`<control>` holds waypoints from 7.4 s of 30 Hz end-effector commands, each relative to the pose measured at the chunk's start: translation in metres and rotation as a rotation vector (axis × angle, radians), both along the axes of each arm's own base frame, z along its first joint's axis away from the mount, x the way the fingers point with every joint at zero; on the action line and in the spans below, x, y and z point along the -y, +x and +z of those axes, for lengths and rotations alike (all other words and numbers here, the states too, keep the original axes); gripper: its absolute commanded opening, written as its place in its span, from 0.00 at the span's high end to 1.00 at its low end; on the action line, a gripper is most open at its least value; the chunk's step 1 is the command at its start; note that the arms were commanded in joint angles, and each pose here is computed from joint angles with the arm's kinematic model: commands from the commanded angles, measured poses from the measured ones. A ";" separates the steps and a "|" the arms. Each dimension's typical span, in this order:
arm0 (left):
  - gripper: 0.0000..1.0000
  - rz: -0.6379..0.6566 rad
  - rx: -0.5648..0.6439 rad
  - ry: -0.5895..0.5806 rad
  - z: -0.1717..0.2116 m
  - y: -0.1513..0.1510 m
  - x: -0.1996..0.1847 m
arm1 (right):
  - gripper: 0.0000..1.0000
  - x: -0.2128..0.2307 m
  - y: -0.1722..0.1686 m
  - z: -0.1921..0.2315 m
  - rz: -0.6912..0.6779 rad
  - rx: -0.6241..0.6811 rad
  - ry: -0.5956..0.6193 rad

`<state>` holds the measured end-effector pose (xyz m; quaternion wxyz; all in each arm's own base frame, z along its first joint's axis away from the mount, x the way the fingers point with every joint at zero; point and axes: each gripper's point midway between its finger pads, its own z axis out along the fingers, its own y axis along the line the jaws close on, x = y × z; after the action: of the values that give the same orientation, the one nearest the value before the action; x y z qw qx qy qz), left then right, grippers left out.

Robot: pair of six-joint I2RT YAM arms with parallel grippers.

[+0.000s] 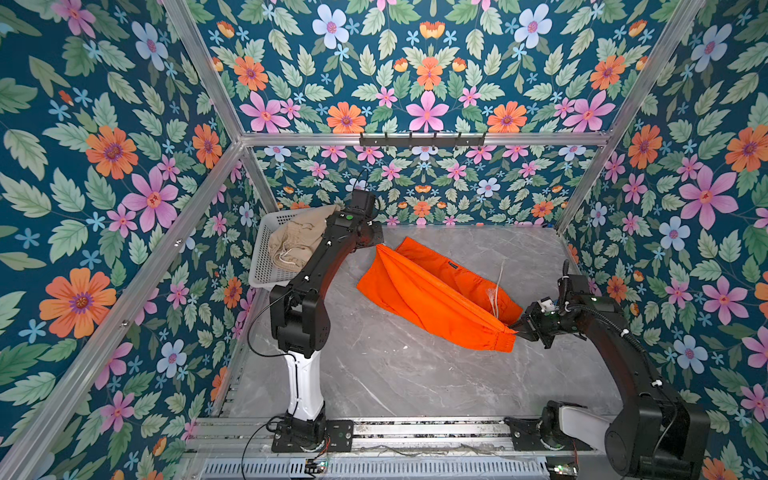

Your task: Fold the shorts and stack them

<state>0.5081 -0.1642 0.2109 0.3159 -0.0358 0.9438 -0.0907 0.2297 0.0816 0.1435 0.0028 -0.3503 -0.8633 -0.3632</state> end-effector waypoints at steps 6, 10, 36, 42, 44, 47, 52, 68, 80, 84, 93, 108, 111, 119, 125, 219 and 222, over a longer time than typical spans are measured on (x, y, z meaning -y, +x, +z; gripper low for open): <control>1.00 0.038 0.088 -0.031 -0.009 0.040 0.013 | 0.95 0.009 0.011 -0.019 -0.039 -0.037 0.031; 1.00 0.039 0.096 -0.093 -0.026 0.055 0.029 | 0.94 0.017 0.024 -0.028 -0.075 -0.042 0.042; 0.52 -0.062 0.163 -0.288 -0.019 0.011 0.050 | 0.49 0.063 0.070 0.028 -0.149 0.265 -0.282; 0.54 -0.091 0.056 -0.334 -0.078 -0.021 0.052 | 0.53 -0.008 0.071 -0.005 0.015 0.299 -0.152; 0.54 -0.085 0.003 -0.332 -0.100 -0.027 0.052 | 0.54 -0.018 0.073 -0.020 0.036 0.283 -0.126; 0.55 -0.069 -0.055 -0.319 -0.125 -0.033 0.050 | 0.54 -0.023 0.075 -0.036 0.076 0.260 -0.118; 0.55 -0.028 -0.111 -0.276 -0.149 -0.047 0.037 | 0.54 -0.021 0.074 -0.063 0.120 0.189 -0.148; 0.55 0.098 -0.317 -0.241 -0.200 -0.174 -0.008 | 0.55 0.023 0.059 -0.107 0.136 -0.005 -0.377; 0.54 0.081 -0.043 -0.374 -0.095 -0.188 -0.002 | 0.54 -0.028 0.090 -0.011 0.292 0.356 -0.338; 0.57 -0.021 0.035 -0.309 -0.073 -0.154 0.012 | 0.54 -0.063 0.092 -0.026 0.355 0.352 -0.294; 0.60 -0.182 -0.020 -0.270 -0.102 -0.075 0.063 | 0.55 -0.084 0.102 -0.067 0.373 0.288 -0.234; 0.61 -0.068 -0.086 -0.250 -0.175 -0.020 0.025 | 0.54 -0.064 0.079 -0.125 0.382 0.095 -0.290; 0.61 -0.056 -0.090 -0.255 -0.181 -0.013 0.020 | 0.54 -0.065 0.074 -0.125 0.368 0.097 -0.282; 0.55 -0.100 -0.039 -0.272 -0.144 -0.003 0.026 | 0.52 -0.079 0.093 -0.059 0.343 0.292 -0.252; 0.51 -0.278 0.137 -0.283 -0.050 -0.034 0.061 | 0.51 -0.049 0.099 0.009 0.240 0.438 -0.214; 0.93 -1.427 0.514 -0.246 -0.105 -0.285 0.366 | 0.31 0.016 0.082 -0.074 -0.222 0.198 0.352; 0.90 -1.441 0.513 -0.234 -0.105 -0.288 0.367 | 0.32 0.011 0.087 -0.082 -0.209 0.185 0.355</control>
<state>0.2249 -0.5258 0.0907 0.3684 0.5614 0.6418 -0.3705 0.3071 0.0702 0.0618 -0.0431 -0.4004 -0.7420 -0.5360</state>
